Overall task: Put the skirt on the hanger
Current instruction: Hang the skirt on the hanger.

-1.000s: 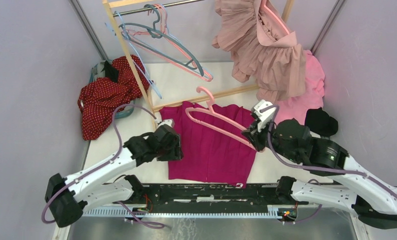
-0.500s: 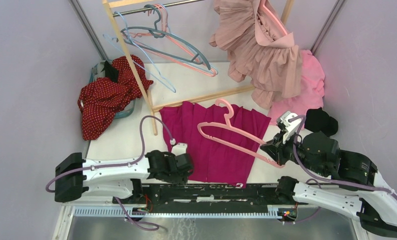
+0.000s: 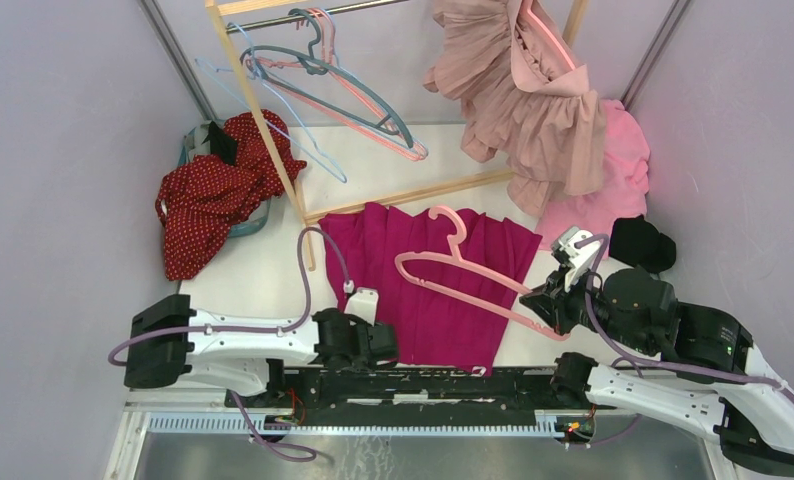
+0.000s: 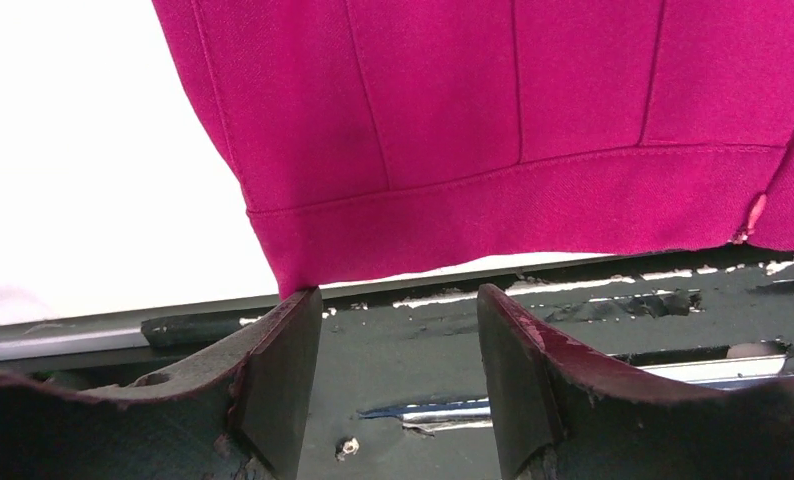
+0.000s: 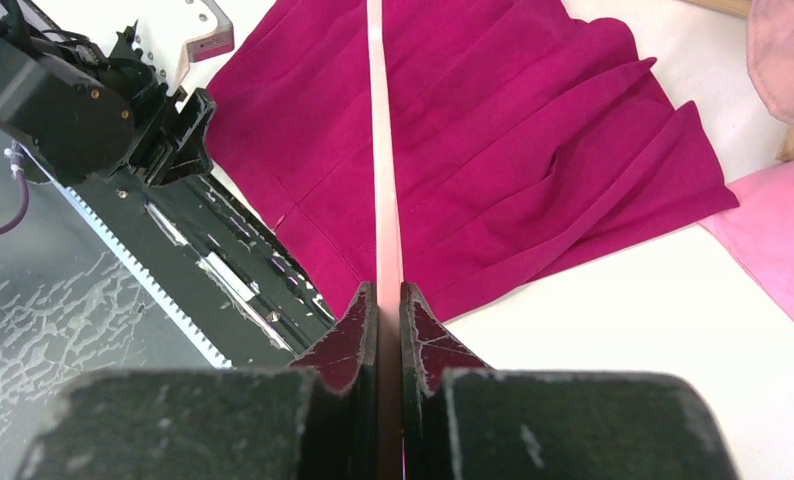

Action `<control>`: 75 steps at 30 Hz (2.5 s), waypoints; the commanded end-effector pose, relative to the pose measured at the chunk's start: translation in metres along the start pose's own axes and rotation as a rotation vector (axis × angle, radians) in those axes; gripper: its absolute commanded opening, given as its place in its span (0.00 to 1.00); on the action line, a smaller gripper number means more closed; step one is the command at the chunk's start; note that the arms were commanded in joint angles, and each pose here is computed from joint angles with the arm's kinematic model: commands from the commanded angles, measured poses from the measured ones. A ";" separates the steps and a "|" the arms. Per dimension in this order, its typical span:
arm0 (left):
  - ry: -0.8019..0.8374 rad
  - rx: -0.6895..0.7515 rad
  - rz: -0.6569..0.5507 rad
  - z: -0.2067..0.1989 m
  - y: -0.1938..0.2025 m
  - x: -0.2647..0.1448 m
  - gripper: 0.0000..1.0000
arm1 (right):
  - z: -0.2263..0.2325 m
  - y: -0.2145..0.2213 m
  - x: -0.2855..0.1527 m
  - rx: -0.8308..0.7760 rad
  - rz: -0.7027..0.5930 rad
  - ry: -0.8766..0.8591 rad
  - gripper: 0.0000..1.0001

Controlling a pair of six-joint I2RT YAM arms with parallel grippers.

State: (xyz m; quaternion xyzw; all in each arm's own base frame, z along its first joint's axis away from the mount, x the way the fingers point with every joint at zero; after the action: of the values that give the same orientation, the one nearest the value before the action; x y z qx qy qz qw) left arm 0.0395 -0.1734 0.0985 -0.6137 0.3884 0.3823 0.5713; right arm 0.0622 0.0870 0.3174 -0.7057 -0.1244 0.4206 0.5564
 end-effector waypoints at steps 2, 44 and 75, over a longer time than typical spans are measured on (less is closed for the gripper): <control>-0.030 0.007 -0.157 -0.015 -0.013 -0.017 0.65 | 0.002 -0.009 0.001 0.021 -0.051 -0.008 0.02; 0.038 0.049 -0.235 -0.039 -0.049 -0.013 0.03 | -0.003 -0.004 -0.029 0.030 -0.058 -0.031 0.02; 0.127 0.011 -0.243 -0.061 -0.137 -0.035 0.03 | 0.023 0.014 -0.012 -0.029 0.014 -0.260 0.02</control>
State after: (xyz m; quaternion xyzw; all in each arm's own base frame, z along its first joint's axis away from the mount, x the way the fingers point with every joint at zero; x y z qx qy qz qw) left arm 0.1428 -0.2072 0.1542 -0.6332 0.3452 0.3334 0.6072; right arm 0.0198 0.0773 0.3138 -0.6393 -0.1988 0.5368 0.5134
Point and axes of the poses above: each gripper's point midway between its finger pads, its own x axis out along the fingers, its own z axis along the line the jaws close on, y = z × x, the point moved 7 cm from there along -x, back along the fingers, and after that the axes turned 11 degrees about -x, right-handed, at the moved point
